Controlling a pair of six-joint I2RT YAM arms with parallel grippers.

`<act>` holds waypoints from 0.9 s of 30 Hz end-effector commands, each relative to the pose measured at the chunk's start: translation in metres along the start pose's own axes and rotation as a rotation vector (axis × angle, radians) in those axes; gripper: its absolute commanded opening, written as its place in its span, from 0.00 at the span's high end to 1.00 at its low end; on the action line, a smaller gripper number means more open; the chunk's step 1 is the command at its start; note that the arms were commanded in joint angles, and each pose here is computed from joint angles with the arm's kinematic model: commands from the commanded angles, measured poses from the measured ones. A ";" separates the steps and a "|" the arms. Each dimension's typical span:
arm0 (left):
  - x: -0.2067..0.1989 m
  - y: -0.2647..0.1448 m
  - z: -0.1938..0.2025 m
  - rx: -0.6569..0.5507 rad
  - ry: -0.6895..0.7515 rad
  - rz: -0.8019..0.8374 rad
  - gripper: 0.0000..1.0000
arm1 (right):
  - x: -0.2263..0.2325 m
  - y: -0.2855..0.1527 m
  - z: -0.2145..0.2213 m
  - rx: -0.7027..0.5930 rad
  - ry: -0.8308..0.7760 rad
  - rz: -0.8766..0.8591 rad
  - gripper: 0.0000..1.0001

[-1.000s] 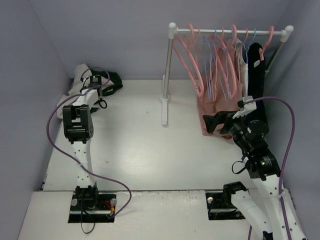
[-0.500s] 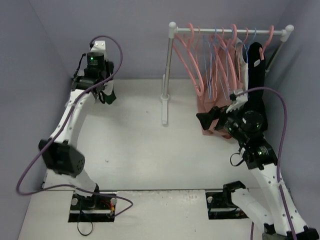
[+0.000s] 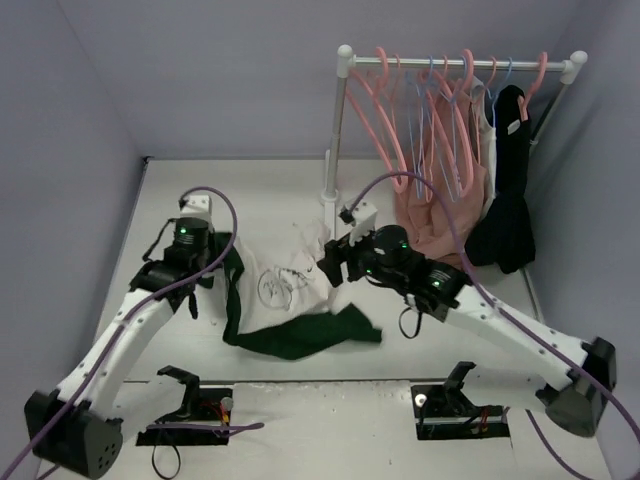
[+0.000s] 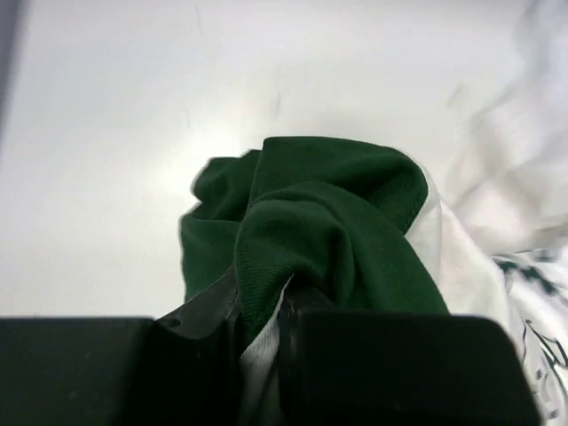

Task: Place the t-shirt on the hanger

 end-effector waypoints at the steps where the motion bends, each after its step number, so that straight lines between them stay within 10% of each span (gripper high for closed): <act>1: -0.006 0.004 -0.017 -0.019 -0.044 0.007 1.00 | -0.010 0.040 0.023 -0.023 0.066 0.106 0.42; 7: 0.001 0.008 -0.023 -0.005 -0.037 -0.033 1.00 | 0.016 0.065 0.075 0.093 0.050 0.039 0.48; 16: 0.014 0.020 -0.034 0.038 -0.069 -0.074 1.00 | 0.050 0.052 0.145 0.236 -0.101 -0.127 0.11; 27: 0.020 0.034 -0.023 0.092 -0.145 -0.074 1.00 | 0.065 0.060 0.186 0.372 -0.214 -0.238 0.10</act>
Point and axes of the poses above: each gripper's point midway between its finger pads, its own y axis out along the fingers, its own x axis along the line the jaws close on, z = x × y, the point moved 5 cm from there along -y, back along the fingers, and after that the axes turned 5 degrees about y, right-handed, at the moved point
